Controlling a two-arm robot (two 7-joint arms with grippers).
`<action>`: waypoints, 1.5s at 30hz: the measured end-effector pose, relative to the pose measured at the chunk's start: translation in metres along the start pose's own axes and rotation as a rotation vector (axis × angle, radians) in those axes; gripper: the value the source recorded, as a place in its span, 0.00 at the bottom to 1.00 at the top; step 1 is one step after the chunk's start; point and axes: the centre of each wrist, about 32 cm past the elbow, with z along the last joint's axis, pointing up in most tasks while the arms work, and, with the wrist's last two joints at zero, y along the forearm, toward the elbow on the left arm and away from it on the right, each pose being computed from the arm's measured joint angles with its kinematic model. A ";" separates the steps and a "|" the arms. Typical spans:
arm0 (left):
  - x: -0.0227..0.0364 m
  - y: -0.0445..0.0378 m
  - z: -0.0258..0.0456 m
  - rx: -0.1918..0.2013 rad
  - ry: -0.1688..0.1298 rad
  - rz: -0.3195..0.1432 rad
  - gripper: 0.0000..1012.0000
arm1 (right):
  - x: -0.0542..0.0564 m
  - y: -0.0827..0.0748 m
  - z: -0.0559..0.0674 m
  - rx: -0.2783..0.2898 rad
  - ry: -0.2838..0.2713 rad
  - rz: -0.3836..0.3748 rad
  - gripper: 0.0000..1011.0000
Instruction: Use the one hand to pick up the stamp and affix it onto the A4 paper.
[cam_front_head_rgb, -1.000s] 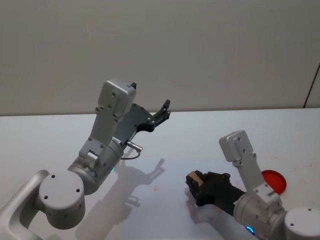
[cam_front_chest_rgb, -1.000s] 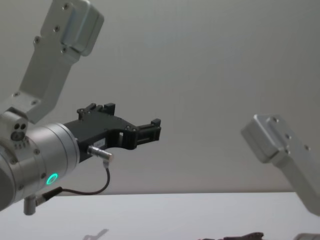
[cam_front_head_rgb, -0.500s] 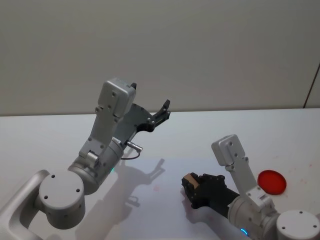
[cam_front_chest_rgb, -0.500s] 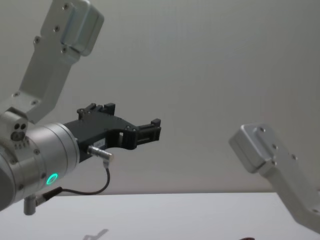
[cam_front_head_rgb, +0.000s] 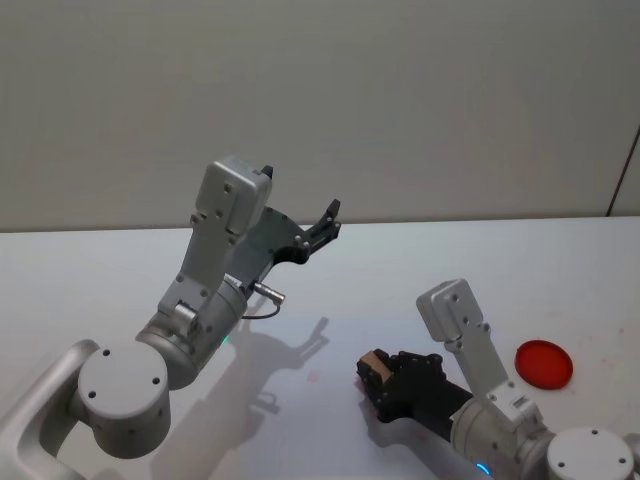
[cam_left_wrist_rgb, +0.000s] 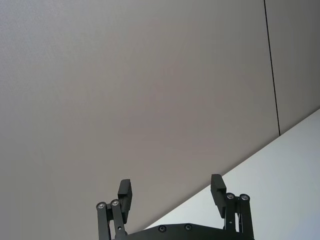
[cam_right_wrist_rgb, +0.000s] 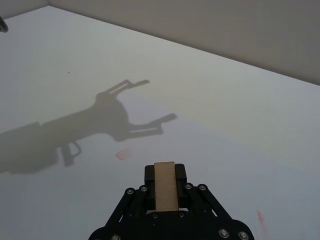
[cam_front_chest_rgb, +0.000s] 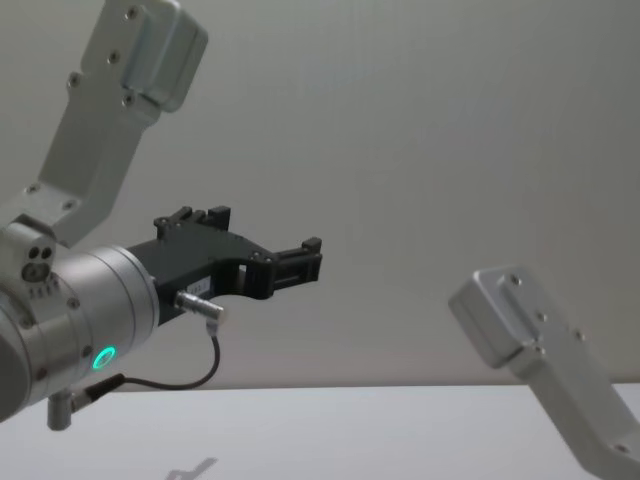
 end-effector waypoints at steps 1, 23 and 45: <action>0.0000 0.0000 0.0000 0.000 0.000 0.000 0.99 | 0.000 0.000 -0.001 0.000 -0.001 0.001 0.21; 0.0000 0.0000 0.0000 0.000 0.000 0.000 0.99 | 0.004 0.002 -0.009 0.009 -0.026 0.021 0.21; 0.0000 0.0000 0.0000 0.000 0.000 0.000 0.99 | 0.004 0.000 -0.001 0.024 -0.011 0.023 0.21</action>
